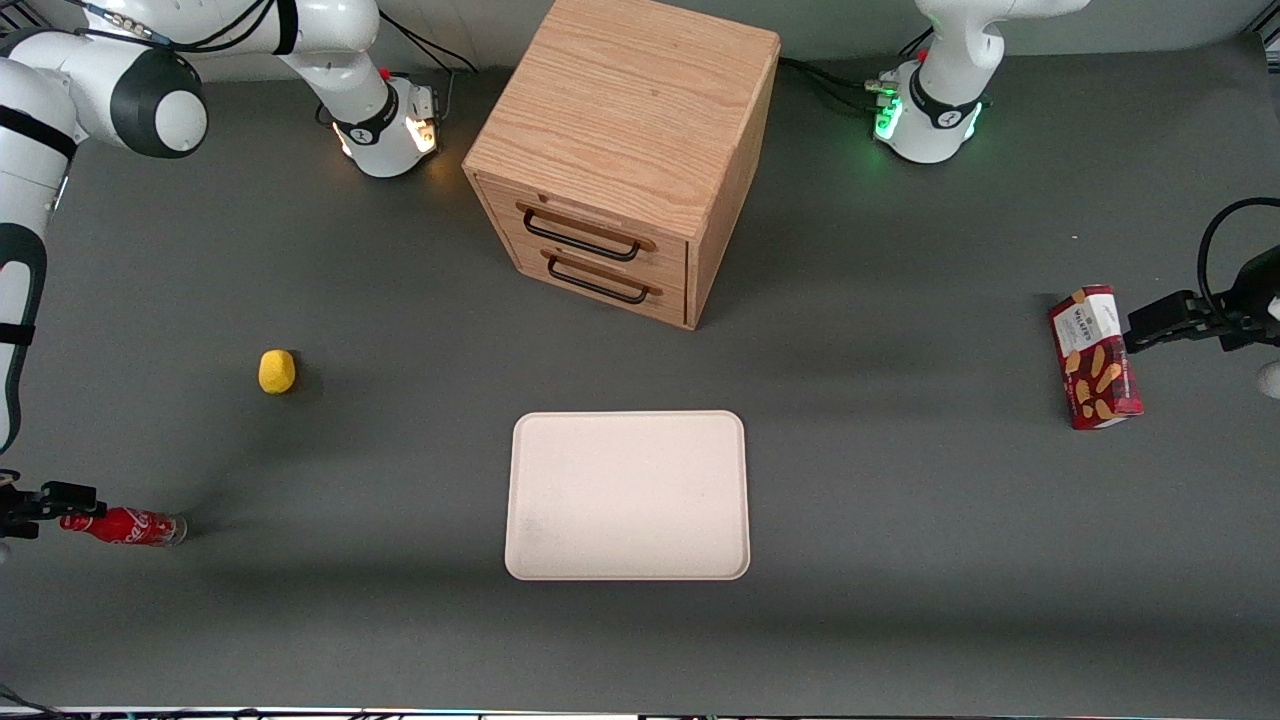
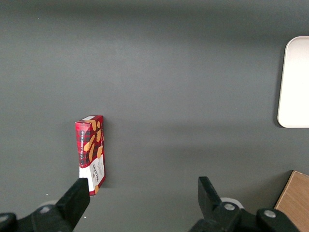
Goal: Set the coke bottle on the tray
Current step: 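Close the right gripper on the bottle's cap end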
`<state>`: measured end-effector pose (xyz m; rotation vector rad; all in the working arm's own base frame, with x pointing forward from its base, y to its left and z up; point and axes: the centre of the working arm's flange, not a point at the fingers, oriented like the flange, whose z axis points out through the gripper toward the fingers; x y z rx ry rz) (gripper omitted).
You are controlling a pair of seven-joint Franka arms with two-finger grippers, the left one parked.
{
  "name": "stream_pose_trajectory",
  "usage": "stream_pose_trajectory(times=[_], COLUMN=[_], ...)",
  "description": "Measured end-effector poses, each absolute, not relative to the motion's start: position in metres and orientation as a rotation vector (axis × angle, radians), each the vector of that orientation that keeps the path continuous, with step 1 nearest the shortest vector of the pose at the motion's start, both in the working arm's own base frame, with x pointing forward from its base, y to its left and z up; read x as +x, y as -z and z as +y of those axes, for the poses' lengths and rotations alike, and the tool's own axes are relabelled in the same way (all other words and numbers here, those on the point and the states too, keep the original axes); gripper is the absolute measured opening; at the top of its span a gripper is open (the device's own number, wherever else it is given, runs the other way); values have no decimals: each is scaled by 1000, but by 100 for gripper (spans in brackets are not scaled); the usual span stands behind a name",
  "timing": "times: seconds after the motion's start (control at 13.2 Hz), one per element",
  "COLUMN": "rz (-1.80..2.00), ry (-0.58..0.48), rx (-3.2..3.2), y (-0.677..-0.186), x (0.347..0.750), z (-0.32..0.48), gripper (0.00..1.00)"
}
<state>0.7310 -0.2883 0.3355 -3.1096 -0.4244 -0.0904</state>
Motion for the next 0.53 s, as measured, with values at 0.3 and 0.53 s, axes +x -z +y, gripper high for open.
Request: stream_pose_trajectory(times=[0.3, 0.53], rz=[-425, -431], ry=[90, 84], rx=[-3110, -3118], y=[-334, -334], x=[731, 731], z=[-288, -289], gripper=[90, 52])
